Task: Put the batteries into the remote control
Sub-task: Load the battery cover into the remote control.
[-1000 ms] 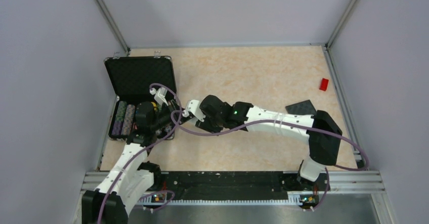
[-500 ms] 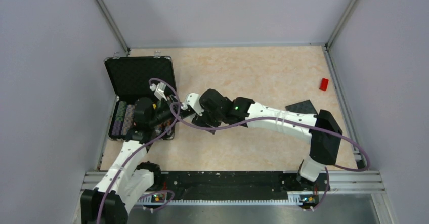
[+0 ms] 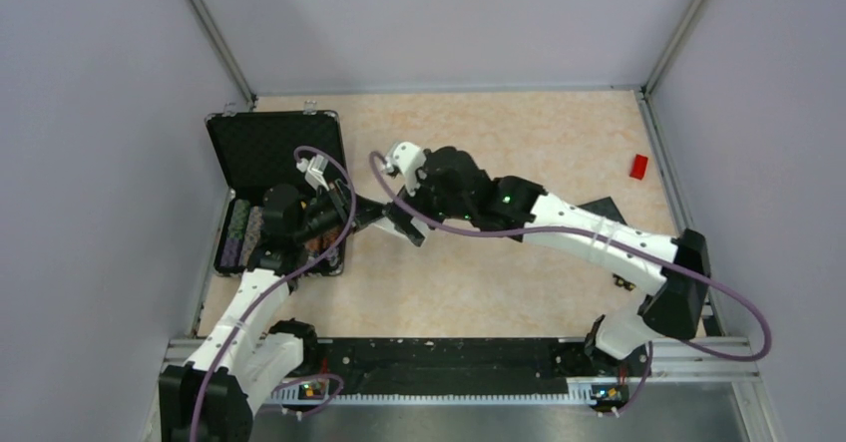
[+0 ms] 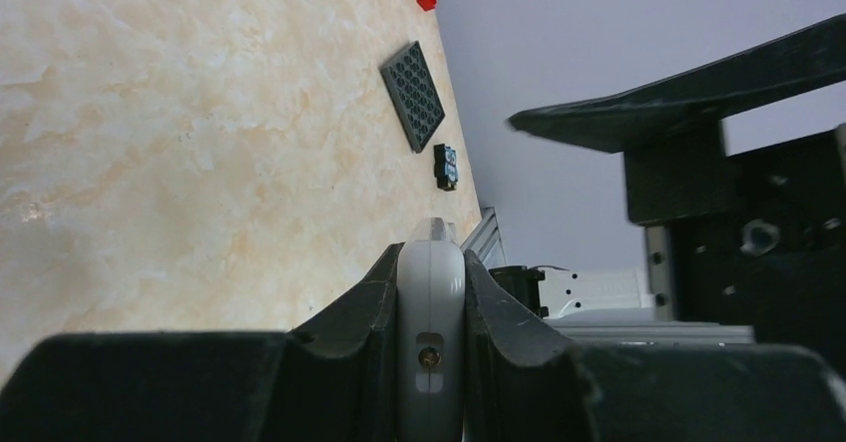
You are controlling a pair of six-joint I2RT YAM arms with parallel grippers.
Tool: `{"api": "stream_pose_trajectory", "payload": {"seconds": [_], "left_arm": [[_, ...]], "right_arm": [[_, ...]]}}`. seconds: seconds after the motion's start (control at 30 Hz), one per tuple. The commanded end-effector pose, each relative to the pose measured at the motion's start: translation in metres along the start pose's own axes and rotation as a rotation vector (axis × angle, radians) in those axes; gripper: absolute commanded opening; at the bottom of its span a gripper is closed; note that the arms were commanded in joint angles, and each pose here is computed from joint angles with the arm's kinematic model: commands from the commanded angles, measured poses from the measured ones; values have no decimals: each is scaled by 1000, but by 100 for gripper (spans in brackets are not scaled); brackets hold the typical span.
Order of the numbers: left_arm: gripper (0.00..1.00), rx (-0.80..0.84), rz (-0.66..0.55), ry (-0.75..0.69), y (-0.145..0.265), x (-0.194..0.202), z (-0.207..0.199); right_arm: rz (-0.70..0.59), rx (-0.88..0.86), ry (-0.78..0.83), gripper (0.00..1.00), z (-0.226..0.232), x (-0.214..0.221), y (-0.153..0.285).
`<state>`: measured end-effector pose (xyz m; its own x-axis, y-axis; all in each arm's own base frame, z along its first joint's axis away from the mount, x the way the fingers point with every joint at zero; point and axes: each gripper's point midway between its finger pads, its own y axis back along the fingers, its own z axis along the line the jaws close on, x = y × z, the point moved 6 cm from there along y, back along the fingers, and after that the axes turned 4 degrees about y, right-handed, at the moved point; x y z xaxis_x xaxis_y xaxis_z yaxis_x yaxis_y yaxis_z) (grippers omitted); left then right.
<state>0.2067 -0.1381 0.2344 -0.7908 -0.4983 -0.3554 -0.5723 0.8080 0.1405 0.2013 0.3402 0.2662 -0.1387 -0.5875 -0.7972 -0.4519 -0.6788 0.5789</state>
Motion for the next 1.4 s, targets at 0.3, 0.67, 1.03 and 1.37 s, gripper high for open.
{"api": "stream_pose_trajectory", "payload": {"seconds": [0.3,0.67,1.03,1.37], "left_arm": [[0,152,-41,33,5,-22,-56],[0,190,-67,216,14,-27,-84],[0,234,-133,229,25,-30,-104],[0,270,-154,237,29,-31,-112]], "right_arm": [[-391,117,-648,96,-46,-23,93],[-605,-125,-970,80,-24,-35,101],[-567,-245,-1061,68,-10,-29,87],[-517,-309,-1139,56,-4,-25,71]]}}
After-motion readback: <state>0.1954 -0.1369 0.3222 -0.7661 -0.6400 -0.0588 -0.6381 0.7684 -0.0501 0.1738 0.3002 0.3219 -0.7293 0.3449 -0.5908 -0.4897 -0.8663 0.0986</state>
